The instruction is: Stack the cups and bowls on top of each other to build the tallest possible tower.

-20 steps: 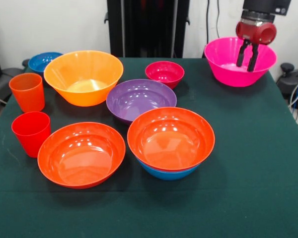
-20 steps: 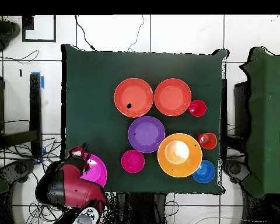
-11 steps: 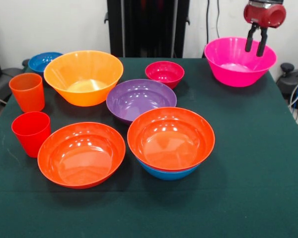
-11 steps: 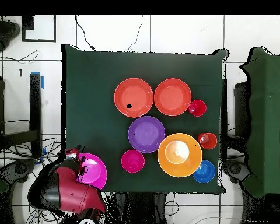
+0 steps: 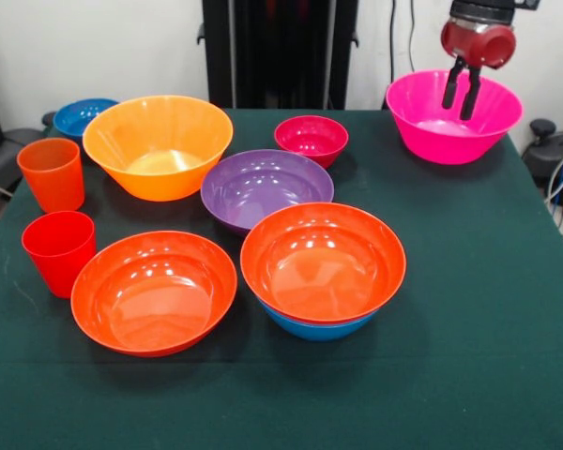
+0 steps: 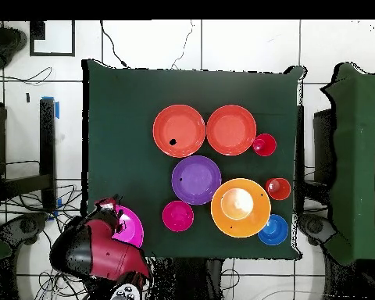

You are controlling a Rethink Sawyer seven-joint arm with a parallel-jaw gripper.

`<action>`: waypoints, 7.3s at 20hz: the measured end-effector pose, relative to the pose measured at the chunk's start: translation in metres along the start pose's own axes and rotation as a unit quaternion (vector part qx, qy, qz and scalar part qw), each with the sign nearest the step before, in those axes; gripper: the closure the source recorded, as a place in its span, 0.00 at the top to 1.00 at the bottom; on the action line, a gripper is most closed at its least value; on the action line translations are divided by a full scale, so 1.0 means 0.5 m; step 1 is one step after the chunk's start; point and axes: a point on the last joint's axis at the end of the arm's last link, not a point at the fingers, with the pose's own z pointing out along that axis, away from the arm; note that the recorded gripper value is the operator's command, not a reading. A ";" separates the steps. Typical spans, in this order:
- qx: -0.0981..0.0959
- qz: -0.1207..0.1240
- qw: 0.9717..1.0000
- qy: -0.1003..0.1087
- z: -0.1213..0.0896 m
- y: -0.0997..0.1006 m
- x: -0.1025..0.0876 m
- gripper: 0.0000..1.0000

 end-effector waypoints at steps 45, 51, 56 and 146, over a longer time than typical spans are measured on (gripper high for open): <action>0.038 -0.007 0.999 -0.011 0.053 -0.064 0.037 1.00; 0.040 -0.002 0.999 0.003 0.025 -0.047 0.042 1.00; 0.047 0.004 0.999 0.002 0.037 -0.049 0.031 1.00; 0.032 0.027 0.998 -0.038 0.106 -0.008 0.070 0.00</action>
